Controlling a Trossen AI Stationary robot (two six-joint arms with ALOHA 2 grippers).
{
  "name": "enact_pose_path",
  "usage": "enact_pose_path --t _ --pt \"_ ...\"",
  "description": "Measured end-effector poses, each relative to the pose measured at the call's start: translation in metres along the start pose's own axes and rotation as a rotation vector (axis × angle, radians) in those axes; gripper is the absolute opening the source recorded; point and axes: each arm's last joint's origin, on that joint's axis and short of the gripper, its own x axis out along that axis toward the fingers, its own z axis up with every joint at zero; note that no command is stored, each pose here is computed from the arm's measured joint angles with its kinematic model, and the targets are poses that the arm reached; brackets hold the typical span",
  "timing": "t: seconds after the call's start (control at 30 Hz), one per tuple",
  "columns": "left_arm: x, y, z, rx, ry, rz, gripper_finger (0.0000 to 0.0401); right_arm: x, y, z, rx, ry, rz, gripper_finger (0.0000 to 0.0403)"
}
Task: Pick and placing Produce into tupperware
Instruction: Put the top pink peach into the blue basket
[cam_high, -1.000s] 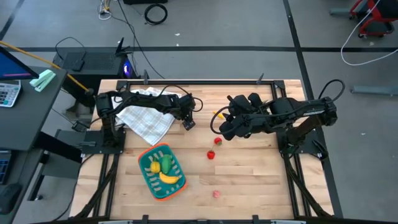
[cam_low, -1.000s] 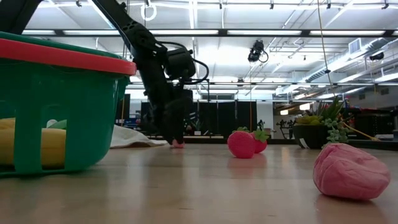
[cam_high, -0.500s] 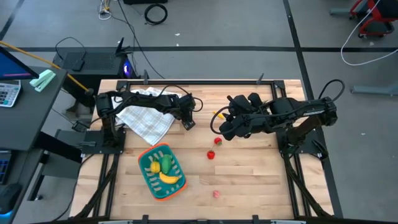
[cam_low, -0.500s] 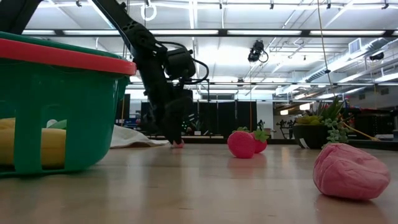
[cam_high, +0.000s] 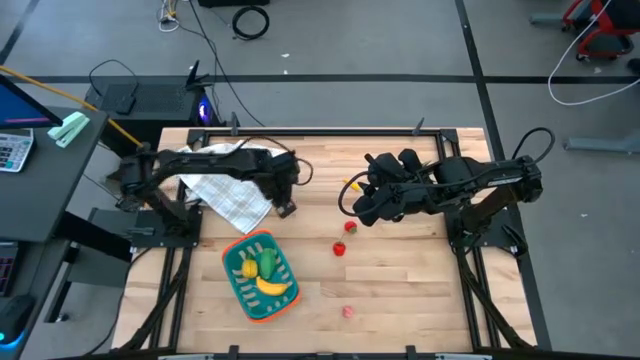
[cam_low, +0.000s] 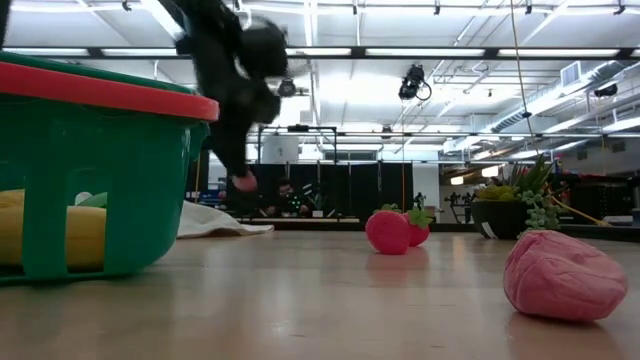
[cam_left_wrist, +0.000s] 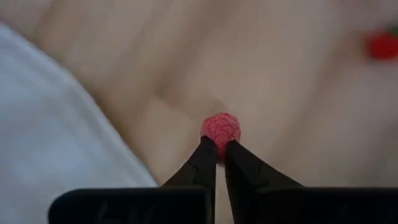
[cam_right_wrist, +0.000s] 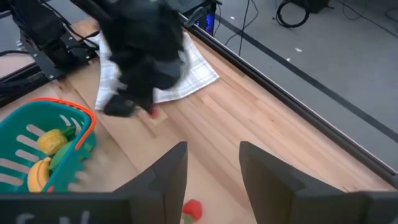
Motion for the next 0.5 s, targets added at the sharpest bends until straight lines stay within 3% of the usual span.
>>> enact_pose_path --t 0.23,0.3,0.5 --pt "-0.073 -0.052 -0.051 0.043 -0.030 -0.159 0.0015 0.000 0.000 0.000 -0.014 0.000 0.000 0.0155" --pt "-0.087 -0.068 -0.067 0.108 -0.048 -0.215 0.0015 0.000 0.000 0.000 -0.031 0.000 -0.001 0.0155" --pt "-0.090 -0.111 -0.108 0.214 0.050 -0.273 0.0014 0.001 -0.002 0.001 -0.079 -0.001 -0.007 0.0155"
